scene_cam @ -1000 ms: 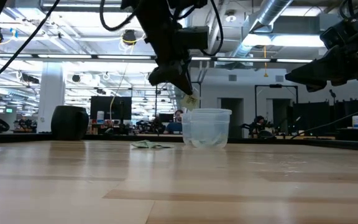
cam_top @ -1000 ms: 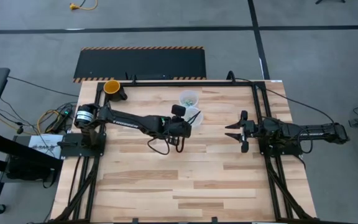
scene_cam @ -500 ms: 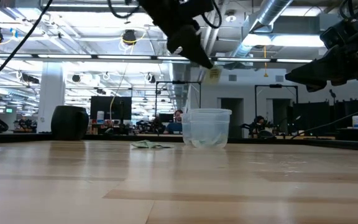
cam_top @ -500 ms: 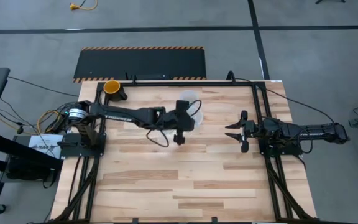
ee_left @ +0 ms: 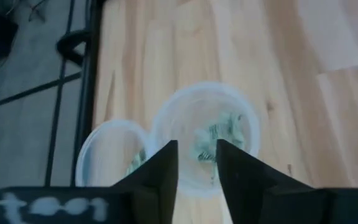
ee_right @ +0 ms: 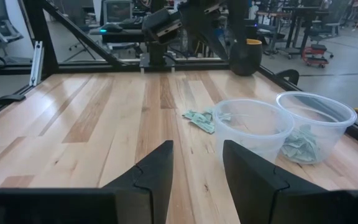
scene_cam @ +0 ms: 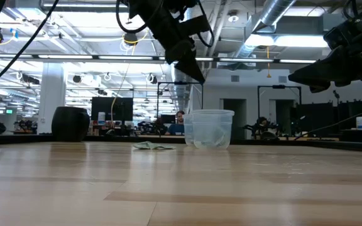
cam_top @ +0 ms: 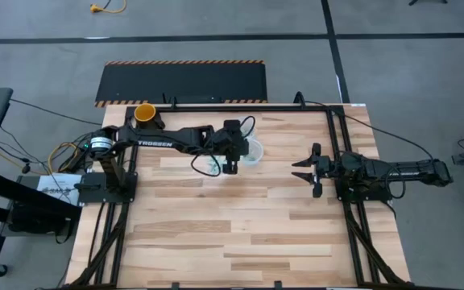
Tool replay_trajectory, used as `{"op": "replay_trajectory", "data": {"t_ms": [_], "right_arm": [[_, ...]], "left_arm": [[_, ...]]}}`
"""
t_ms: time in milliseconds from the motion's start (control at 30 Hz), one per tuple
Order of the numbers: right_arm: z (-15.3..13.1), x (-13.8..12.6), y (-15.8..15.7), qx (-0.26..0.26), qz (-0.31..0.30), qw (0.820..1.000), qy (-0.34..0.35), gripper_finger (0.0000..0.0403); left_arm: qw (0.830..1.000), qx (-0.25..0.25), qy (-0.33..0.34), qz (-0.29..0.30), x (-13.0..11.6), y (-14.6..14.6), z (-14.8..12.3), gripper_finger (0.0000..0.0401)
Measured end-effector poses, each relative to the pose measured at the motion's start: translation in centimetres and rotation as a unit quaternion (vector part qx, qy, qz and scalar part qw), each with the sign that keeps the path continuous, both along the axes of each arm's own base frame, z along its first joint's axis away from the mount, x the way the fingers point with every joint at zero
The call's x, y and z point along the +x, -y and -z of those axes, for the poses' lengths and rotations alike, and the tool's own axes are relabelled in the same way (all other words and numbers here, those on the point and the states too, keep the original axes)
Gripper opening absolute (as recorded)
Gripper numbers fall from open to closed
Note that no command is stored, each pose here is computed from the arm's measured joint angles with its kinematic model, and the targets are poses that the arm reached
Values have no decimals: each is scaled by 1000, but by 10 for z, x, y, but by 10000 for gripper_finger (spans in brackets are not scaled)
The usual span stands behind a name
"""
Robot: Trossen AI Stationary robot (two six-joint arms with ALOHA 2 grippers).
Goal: Pick and place items into bin
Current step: Put the green stevia packet into the bottom transparent bin
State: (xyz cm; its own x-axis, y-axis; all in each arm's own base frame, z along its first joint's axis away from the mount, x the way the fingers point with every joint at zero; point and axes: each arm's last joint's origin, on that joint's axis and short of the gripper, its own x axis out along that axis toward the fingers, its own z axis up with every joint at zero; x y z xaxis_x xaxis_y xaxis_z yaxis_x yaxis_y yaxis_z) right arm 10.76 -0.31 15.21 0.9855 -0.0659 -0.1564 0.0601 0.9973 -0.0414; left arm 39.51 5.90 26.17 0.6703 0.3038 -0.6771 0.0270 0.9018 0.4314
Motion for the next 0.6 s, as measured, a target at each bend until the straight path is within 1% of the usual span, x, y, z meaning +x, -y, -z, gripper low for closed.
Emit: {"op": "replay_trajectory", "data": {"t_ms": [67, 133, 200, 267, 333, 367, 500, 600], "right_arm": [[0, 0, 0, 0, 0, 1000, 0, 134], [0, 0, 0, 0, 0, 1000, 0, 133], [0, 0, 0, 0, 0, 1000, 0, 133], [0, 0, 0, 0, 0, 1000, 0, 133], [0, 0, 0, 0, 0, 1000, 0, 134], [0, 0, 0, 0, 0, 1000, 0, 134], [0, 0, 0, 0, 0, 1000, 0, 133], [0, 0, 0, 0, 0, 1000, 0, 133]], "left_arm": [[1000, 2, -21, -22, -4, 1, 2, 119], [998, -6, -51, -42, -11, 4, 4, 130], [995, -34, -79, -53, -18, 8, 6, 136], [990, -76, -100, -61, -23, 12, 12, 137], [985, -105, -118, -66, -27, 18, 25, 135], [983, -110, -129, -70, -31, 21, 33, 133], [977, -114, -155, -95, -44, 29, 67, 124], [976, -119, -147, -107, -51, 35, 88, 118]]}}
